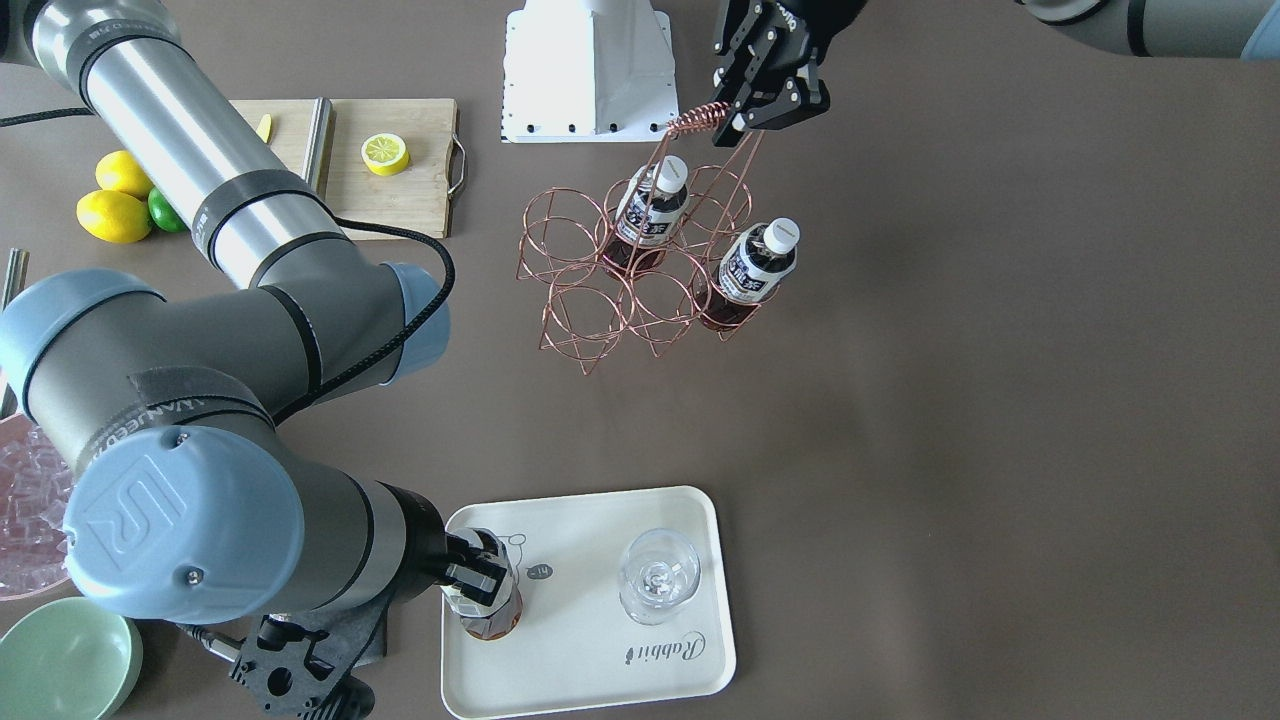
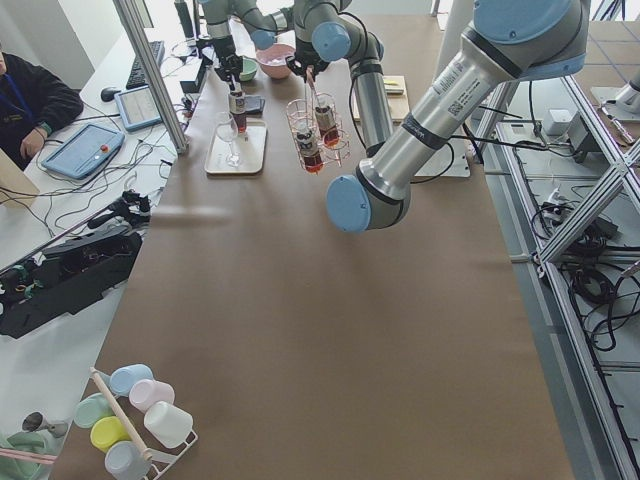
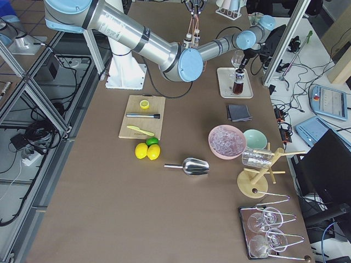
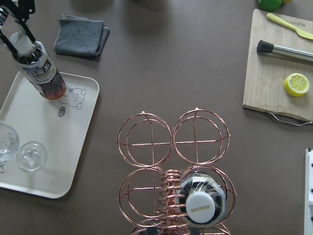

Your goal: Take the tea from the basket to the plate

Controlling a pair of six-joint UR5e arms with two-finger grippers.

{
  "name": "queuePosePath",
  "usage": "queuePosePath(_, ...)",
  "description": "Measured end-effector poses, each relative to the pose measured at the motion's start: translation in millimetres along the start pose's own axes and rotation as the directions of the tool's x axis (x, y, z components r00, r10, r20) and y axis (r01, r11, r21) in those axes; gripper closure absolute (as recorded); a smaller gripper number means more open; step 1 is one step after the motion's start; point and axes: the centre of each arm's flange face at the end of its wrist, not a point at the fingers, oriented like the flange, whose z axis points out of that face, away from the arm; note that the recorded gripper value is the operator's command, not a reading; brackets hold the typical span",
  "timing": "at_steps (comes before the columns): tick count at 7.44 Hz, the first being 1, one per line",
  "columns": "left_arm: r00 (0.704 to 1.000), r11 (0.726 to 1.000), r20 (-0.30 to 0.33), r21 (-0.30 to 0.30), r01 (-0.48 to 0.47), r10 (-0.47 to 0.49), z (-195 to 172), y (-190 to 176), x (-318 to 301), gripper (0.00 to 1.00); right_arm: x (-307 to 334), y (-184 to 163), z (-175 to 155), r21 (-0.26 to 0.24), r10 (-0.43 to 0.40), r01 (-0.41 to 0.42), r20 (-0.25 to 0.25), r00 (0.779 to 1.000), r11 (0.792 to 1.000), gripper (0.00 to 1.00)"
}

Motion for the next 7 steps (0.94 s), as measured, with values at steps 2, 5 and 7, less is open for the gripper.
queuePosePath(2, 0.996, 0.997, 0.041, 0.005, 0.078, -0.078, -52.0, 62.7, -53.6, 1.00, -7.6, 4.7, 12.5, -0.001, -0.026, 0.026, 0.003, 1.000, 1.000, 0.86)
queuePosePath(5, 0.984, 0.989, 0.102, -0.009, 0.148, -0.146, -111.2, 170.4, -128.0, 1.00, -7.4, 7.2, 22.6, -0.010, -0.047, 0.047, -0.006, 0.999, 0.999, 0.01)
queuePosePath(7, 0.978, 0.988, 0.158, -0.053, 0.145, -0.135, -140.6, 250.7, -180.3, 1.00, -10.3, 9.2, 18.9, -0.010, -0.072, 0.072, -0.004, 0.997, 0.997, 0.01)
